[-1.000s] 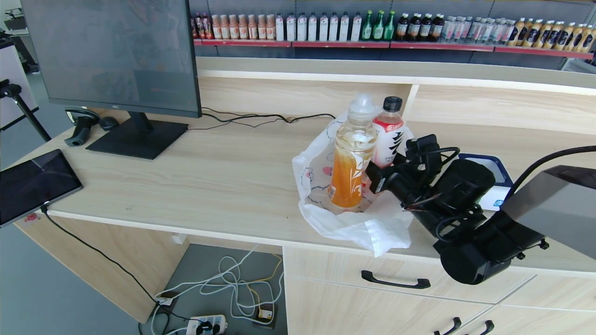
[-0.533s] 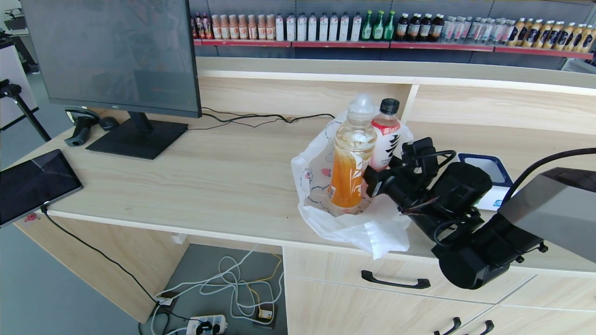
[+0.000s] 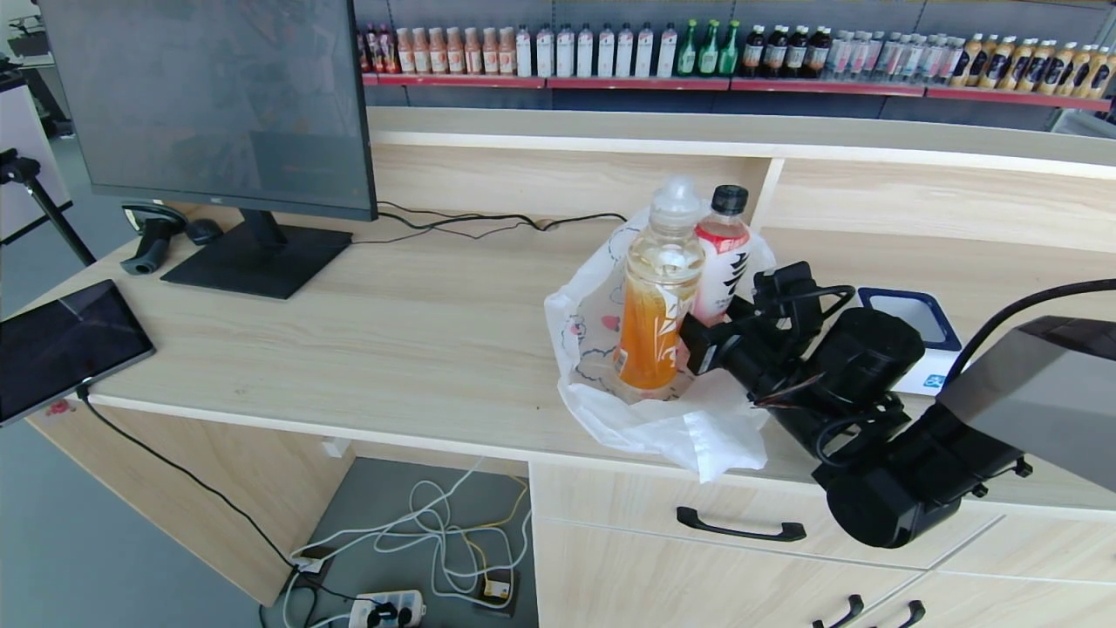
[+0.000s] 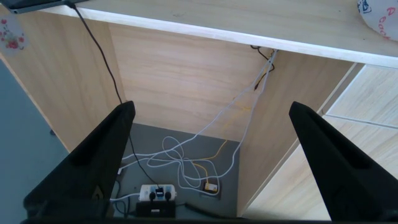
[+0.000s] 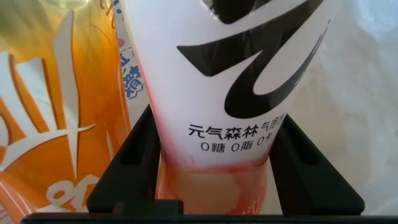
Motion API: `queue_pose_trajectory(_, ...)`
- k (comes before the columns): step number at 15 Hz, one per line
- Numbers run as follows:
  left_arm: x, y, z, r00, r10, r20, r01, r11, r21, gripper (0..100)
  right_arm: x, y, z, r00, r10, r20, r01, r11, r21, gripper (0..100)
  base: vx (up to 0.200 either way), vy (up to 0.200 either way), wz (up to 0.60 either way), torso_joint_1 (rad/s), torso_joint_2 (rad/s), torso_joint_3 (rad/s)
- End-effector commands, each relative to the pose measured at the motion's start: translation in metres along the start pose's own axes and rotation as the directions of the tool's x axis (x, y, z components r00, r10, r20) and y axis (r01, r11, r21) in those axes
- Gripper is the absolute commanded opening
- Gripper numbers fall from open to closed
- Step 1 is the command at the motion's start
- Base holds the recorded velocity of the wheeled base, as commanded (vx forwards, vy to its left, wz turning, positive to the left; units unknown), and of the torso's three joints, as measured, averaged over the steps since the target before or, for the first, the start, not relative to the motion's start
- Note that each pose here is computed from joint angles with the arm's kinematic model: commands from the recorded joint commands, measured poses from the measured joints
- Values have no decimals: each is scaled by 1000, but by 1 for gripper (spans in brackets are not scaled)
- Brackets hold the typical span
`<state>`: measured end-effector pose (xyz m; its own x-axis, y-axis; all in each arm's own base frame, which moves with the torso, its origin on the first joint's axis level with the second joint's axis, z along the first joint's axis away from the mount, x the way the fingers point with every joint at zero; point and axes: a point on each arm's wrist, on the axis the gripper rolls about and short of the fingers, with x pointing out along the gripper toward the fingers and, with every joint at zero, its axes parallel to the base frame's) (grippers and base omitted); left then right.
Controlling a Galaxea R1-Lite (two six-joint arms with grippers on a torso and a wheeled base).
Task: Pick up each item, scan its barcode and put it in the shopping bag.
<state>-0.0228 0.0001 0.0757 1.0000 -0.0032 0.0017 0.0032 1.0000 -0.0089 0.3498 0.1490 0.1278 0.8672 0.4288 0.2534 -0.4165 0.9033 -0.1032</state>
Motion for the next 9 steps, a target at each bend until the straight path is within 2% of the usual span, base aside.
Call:
queue_pose_trajectory(1, 0, 0, 0, 1000, 0, 0, 0, 1000, 0, 100, 0, 0, 1, 1000, 0, 3, 0, 1000, -1, 0, 0, 0, 0, 0, 0, 0)
queue_pose_trajectory(2, 0, 0, 0, 1000, 0, 1, 0, 1000, 0, 100, 0, -1, 1, 1000, -2, 2, 2, 1000, -2, 100, 0, 0, 0, 0, 0, 0)
queue_pose_trajectory(9, 0, 0, 0, 1000, 0, 1, 0, 1000, 0, 100, 0, -4, 2, 1000, -11, 5, 11, 1000, -3, 100, 0, 0, 0, 0, 0, 0)
